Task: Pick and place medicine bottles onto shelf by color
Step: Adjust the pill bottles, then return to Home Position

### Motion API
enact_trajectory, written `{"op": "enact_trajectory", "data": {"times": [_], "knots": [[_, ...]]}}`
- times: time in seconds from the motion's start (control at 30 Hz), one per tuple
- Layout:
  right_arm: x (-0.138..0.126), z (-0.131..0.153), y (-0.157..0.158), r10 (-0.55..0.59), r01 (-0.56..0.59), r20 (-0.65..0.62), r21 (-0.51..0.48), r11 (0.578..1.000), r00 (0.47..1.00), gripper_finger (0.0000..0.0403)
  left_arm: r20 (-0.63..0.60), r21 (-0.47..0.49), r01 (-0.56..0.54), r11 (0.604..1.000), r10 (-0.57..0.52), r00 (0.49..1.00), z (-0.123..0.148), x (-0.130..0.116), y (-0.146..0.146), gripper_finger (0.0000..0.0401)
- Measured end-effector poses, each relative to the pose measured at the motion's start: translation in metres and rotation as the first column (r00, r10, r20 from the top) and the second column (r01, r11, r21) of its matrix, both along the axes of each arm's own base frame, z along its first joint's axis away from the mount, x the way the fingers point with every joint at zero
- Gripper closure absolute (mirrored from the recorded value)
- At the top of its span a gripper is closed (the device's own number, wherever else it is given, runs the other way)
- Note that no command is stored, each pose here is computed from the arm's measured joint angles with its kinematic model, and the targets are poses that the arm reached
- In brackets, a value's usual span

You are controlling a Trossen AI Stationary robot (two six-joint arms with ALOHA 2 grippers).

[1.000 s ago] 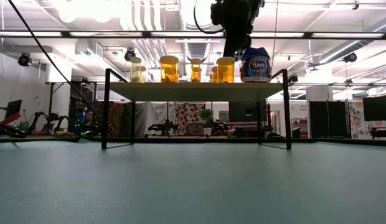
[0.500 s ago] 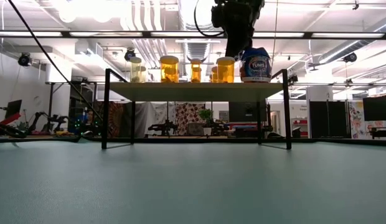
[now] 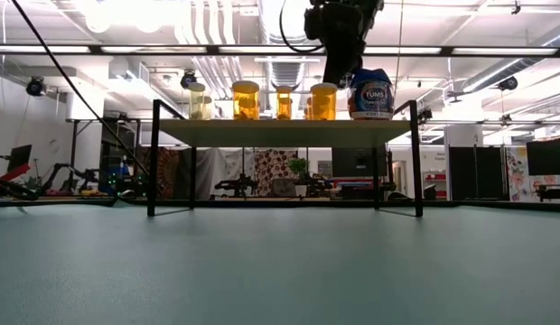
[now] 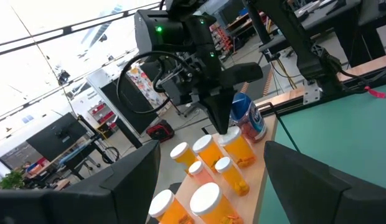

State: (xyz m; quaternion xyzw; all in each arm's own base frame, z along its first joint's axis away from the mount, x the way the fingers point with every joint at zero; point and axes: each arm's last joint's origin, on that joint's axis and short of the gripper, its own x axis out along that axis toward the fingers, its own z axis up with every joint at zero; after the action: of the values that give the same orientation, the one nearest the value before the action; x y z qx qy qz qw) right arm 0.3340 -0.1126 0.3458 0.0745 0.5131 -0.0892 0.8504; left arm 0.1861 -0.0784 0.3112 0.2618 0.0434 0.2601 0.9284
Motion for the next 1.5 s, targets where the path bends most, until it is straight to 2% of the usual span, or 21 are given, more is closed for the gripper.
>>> {"op": "enact_trajectory", "data": {"times": [0.37, 0.57, 0.7, 0.8, 0.9, 1.1, 1.27, 1.5], "knots": [[-0.007, 0.027, 0.008, 0.043, -0.038, 0.095, -0.054, 0.998, 0.995, 0.0394, 0.000, 0.000, 0.000, 1.000, 0.000, 1.000, 0.000, 0.000, 0.000, 0.0131], [-0.010, 0.030, 0.046, 0.161, -0.145, 0.190, -0.096, 0.985, 0.969, 0.0394, -0.011, 0.004, -0.008, 1.000, 0.008, 1.000, -0.001, -0.002, -0.003, 0.0131], [-0.017, 0.020, 0.080, 0.250, -0.224, 0.280, -0.122, 0.967, 0.927, 0.0394, -0.012, 0.002, 0.029, 1.000, -0.029, 0.999, -0.001, -0.008, -0.013, 0.0131], [-0.027, 0.006, 0.103, 0.319, -0.281, 0.362, -0.152, 0.947, 0.876, 0.0394, -0.009, -0.012, 0.101, 0.995, -0.101, 0.995, -0.003, -0.015, -0.026, 0.0131], [-0.041, -0.014, 0.120, 0.381, -0.329, 0.436, -0.193, 0.925, 0.815, 0.0394, -0.055, -0.035, 0.180, 0.983, -0.181, 0.982, -0.014, -0.025, -0.038, 0.0131], [-0.073, -0.056, 0.139, 0.453, -0.330, 0.579, -0.311, 0.891, 0.678, 0.0394, -0.044, -0.262, 0.281, 0.923, -0.303, 0.952, -0.029, -0.051, -0.050, 0.0141], [-0.098, -0.089, 0.138, 0.511, -0.316, 0.624, -0.404, 0.859, 0.591, 0.0394, -0.049, -0.294, 0.261, 0.920, -0.287, 0.957, -0.048, -0.050, -0.046, 0.0183], [-0.124, -0.098, 0.134, 0.563, -0.330, 0.690, -0.457, 0.826, 0.454, 0.0394, -0.027, -0.341, 0.289, 0.895, -0.316, 0.948, -0.057, -0.052, -0.033, 0.0265]]}}
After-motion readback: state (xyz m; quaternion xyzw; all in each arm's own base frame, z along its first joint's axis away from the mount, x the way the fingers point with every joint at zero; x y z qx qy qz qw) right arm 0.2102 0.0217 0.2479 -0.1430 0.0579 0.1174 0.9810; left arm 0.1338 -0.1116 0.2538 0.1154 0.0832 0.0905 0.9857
